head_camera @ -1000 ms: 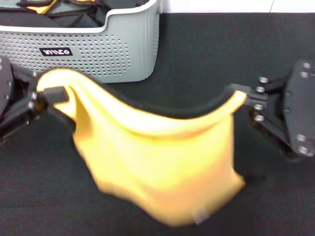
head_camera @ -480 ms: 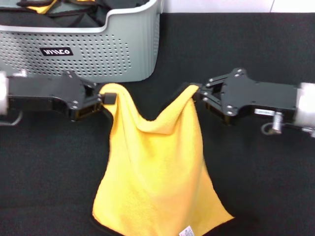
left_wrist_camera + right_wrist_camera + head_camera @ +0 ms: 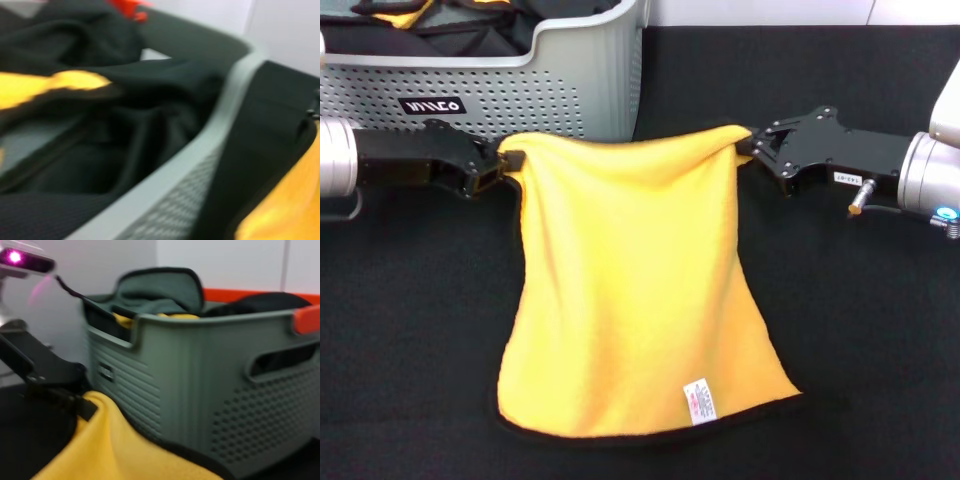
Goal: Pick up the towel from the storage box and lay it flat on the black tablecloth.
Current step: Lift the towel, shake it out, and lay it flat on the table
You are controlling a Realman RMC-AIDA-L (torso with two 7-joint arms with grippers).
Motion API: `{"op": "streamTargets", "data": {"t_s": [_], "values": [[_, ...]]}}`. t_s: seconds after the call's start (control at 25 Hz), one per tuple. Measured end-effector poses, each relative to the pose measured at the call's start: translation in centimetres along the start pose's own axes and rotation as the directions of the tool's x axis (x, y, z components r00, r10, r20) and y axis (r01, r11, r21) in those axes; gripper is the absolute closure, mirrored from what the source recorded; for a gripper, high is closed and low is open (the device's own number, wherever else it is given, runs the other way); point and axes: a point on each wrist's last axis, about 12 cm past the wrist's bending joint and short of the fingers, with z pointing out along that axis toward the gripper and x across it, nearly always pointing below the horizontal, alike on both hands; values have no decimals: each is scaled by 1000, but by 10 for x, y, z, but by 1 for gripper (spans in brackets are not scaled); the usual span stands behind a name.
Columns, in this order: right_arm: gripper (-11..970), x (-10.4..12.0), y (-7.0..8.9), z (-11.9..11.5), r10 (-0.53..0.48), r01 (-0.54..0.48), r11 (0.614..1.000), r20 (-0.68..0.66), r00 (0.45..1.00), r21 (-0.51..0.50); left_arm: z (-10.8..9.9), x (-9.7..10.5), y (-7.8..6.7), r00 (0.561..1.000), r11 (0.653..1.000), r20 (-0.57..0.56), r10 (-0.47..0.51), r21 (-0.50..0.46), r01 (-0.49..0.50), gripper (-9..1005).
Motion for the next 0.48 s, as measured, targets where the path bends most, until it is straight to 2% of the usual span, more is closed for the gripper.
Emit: {"op": "streamTargets", "data": {"t_s": [0.12, 0.48], "values": [[942, 3, -4, 1, 6, -5, 999, -19, 1000, 35, 1, 0, 4, 1000, 999, -22, -3, -33, 2, 984], [943, 14, -10, 11, 48, -41, 996, -98, 994, 75, 25, 2, -2, 991, 998, -128, 38, -38, -43, 984]]}}
